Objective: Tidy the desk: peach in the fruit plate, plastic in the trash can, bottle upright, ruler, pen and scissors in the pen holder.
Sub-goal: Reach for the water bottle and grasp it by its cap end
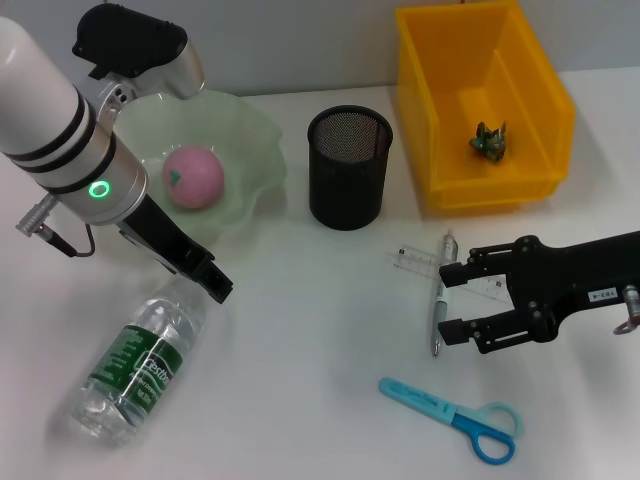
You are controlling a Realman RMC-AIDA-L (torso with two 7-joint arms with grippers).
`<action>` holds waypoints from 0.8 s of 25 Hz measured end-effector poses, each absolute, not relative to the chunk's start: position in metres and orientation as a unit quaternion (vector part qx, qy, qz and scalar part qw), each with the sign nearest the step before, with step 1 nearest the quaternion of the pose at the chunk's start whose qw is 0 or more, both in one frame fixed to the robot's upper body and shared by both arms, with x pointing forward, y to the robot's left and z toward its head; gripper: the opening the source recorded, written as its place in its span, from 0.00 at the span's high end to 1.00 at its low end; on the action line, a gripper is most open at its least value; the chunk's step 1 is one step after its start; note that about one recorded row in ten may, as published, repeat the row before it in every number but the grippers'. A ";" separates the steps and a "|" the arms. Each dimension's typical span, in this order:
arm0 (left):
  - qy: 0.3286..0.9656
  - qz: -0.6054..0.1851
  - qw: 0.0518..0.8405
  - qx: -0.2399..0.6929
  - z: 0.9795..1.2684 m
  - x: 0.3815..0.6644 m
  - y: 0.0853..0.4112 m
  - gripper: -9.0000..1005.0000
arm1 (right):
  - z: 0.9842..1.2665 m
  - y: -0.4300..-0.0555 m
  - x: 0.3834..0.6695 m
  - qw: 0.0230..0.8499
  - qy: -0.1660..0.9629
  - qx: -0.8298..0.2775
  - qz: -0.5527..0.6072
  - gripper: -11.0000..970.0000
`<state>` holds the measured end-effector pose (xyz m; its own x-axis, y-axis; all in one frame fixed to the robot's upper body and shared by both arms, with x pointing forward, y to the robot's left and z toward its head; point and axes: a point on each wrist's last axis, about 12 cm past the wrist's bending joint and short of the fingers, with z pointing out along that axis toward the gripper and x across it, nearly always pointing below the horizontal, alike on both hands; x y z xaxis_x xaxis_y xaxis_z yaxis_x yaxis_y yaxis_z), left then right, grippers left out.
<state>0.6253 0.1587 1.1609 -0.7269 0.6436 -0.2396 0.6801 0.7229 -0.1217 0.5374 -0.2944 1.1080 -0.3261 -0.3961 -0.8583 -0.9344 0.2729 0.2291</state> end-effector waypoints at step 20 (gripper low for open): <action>0.908 -0.160 0.086 0.378 1.165 0.619 0.147 0.26 | 1.109 -0.294 0.538 0.352 0.717 -0.462 0.386 0.20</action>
<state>0.6191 0.1468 1.1649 -0.6991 0.6593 -0.2768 0.7142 0.6628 -0.2249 0.5382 -0.2940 1.1088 -0.3254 -0.3908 -0.8610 -0.9340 0.2747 0.2283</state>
